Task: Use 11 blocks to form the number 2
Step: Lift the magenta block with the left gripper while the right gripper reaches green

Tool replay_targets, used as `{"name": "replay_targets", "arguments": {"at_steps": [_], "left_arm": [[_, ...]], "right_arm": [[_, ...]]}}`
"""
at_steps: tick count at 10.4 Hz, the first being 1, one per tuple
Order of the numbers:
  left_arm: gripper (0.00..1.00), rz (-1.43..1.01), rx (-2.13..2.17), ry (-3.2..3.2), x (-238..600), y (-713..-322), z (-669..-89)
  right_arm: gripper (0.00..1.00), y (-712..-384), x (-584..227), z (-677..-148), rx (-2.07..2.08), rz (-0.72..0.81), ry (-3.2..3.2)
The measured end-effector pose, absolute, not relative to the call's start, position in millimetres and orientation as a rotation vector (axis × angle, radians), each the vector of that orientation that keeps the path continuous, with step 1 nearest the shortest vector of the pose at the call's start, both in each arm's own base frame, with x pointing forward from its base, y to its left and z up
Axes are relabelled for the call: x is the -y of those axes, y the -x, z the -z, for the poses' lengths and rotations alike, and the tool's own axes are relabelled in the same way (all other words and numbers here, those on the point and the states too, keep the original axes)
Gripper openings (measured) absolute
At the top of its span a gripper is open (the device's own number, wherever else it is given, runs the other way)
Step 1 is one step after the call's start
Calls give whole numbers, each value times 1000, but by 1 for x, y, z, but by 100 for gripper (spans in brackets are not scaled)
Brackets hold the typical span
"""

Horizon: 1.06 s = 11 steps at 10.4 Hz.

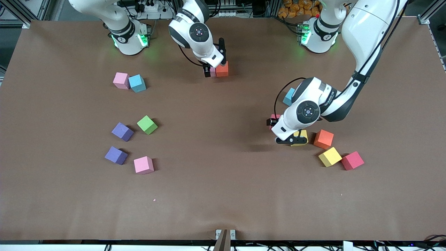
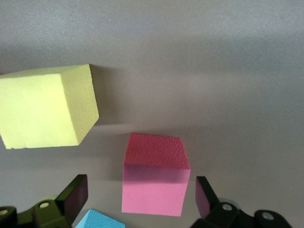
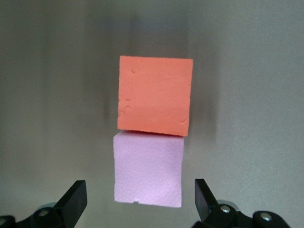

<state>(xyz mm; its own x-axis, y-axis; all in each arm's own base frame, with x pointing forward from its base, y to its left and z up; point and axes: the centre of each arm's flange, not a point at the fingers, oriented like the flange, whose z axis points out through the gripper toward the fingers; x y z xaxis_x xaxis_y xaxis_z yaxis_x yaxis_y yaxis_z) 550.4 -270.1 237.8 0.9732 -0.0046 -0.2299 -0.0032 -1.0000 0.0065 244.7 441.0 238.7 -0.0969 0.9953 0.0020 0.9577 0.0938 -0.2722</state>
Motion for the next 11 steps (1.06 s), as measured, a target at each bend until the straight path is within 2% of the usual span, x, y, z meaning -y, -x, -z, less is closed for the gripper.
{"name": "replay_targets", "arguments": {"at_steps": [3, 5, 8, 11], "left_arm": [[100, 386, 58, -3115, 273, -543, -232], [100, 402, 112, -3115, 283, -535, -227], [100, 386, 202, -3144, 292, -528, -216], [100, 397, 213, -3151, 289, -528, -206]], "right_arm": [[100, -280, -422, -285, 2133, -272, 2068], [100, -338, -370, -321, 1994, -239, 2231], [100, -431, -250, -373, 1688, -89, 2517], [100, -475, -158, -391, 1446, 13, 2690]]}}
